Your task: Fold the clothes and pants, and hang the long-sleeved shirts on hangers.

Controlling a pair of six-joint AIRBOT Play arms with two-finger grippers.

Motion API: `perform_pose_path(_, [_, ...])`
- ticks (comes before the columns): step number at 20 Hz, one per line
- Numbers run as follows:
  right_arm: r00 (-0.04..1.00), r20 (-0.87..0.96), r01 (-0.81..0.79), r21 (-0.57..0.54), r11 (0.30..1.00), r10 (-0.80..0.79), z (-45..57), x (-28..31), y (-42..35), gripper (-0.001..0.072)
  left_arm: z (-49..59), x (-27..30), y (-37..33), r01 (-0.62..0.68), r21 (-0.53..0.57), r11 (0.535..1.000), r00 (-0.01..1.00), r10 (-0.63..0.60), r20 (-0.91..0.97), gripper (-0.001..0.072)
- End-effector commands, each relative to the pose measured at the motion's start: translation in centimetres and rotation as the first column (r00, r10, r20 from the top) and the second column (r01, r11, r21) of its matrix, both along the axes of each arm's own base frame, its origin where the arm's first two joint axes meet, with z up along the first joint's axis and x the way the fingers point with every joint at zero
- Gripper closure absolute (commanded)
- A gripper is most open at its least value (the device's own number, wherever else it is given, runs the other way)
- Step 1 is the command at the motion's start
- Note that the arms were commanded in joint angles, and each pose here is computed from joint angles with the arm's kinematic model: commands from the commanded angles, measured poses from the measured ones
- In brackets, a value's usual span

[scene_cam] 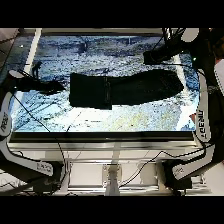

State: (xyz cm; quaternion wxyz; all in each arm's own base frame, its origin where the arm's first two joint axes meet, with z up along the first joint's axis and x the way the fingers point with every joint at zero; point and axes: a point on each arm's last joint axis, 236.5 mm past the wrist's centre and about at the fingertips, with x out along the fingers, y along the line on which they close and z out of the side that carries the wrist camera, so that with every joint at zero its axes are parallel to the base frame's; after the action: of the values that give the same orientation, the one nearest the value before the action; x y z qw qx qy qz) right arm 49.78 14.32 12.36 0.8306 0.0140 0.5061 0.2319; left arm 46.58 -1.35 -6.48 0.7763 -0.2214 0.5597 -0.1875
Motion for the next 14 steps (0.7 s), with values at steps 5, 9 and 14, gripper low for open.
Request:
perform_pose_path(5, [1.0,0.023,0.008,0.005,1.0,-0.009,0.2,0.5,0.0,0.0676,-4.4,1.2,-5.3,0.037,-0.083,0.996,0.999,-0.039,-0.015,0.0172])
perform_pose_path(9, [1.0,0.022,0.007,0.005,1.0,-0.007,0.2,0.5,0.0,0.0676,-3.3,1.6,-8.6,0.078,-0.137,0.988,0.997,-0.075,0.026,0.0172])
perform_pose_path(14, [1.0,0.021,0.007,0.006,1.0,-0.007,0.2,0.5,0.1,0.0677,-0.6,2.4,-8.7,0.093,-0.229,0.969,0.992,-0.071,0.106,0.0172])
